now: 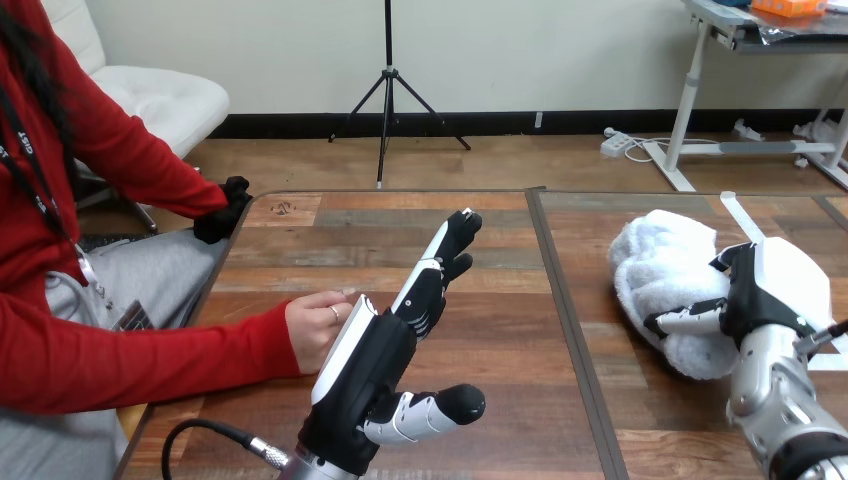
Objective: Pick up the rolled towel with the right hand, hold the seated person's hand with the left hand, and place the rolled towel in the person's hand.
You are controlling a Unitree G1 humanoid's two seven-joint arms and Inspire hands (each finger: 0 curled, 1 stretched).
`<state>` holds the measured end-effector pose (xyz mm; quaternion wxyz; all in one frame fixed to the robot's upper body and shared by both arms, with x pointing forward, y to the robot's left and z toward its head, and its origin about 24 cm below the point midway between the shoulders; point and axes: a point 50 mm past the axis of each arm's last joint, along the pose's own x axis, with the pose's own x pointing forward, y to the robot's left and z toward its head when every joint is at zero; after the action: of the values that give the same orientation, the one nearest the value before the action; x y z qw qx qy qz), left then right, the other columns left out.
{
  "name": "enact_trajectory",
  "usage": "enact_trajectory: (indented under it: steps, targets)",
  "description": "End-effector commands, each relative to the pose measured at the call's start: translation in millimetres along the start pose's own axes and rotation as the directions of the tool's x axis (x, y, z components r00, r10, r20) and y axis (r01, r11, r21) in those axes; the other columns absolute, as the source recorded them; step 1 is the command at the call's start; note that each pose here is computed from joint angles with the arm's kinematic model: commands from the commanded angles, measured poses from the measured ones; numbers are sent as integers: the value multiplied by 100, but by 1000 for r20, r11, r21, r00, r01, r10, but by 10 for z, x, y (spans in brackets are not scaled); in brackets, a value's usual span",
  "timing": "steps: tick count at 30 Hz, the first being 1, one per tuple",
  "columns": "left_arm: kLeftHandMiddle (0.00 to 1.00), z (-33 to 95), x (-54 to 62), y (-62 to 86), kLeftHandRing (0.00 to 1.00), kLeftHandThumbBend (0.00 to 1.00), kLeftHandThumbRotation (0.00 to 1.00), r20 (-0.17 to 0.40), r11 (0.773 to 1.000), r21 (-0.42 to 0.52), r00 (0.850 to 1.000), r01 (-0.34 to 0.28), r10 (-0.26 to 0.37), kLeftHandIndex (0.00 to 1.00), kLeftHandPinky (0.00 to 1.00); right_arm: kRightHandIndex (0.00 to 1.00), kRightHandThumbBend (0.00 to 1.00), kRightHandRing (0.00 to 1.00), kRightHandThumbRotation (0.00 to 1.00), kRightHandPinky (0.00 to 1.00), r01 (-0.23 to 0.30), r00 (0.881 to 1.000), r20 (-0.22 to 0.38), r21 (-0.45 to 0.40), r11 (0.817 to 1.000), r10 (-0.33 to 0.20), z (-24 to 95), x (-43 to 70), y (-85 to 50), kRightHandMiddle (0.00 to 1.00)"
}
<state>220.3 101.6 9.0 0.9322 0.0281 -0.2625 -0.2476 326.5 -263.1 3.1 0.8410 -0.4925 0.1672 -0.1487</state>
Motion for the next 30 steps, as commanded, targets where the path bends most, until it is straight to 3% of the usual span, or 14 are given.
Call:
enact_trajectory:
  steps: [1, 9, 17, 23, 30]
  targets:
    - [100, 111, 149, 107, 99, 100, 80, 93, 999, 50, 996, -15, 10, 100, 94, 22, 68, 14, 0, 9, -44, 999, 12, 40, 998, 44, -41, -100, 163, 20]
    - [100, 113, 135, 135, 98, 100, 83, 87, 997, 71, 996, -24, 18, 100, 90, 17, 69, 12, 0, 8, -11, 999, 53, 130, 991, 4, 28, -98, 137, 17]
    - [100, 105, 134, 152, 97, 100, 82, 83, 997, 68, 996, -21, 16, 100, 89, 15, 69, 11, 0, 7, 33, 989, 134, 209, 977, -62, 113, -124, 108, 15]
    - [99, 104, 139, 161, 95, 100, 81, 83, 998, 68, 996, -17, 11, 100, 87, 14, 68, 10, 0, 7, 49, 977, 184, 279, 959, -104, 168, -146, 82, 14]
    - [99, 101, 151, 164, 95, 100, 80, 83, 998, 64, 997, -9, 4, 100, 86, 13, 67, 10, 0, 6, 68, 954, 252, 350, 934, -164, 243, -183, 43, 13]
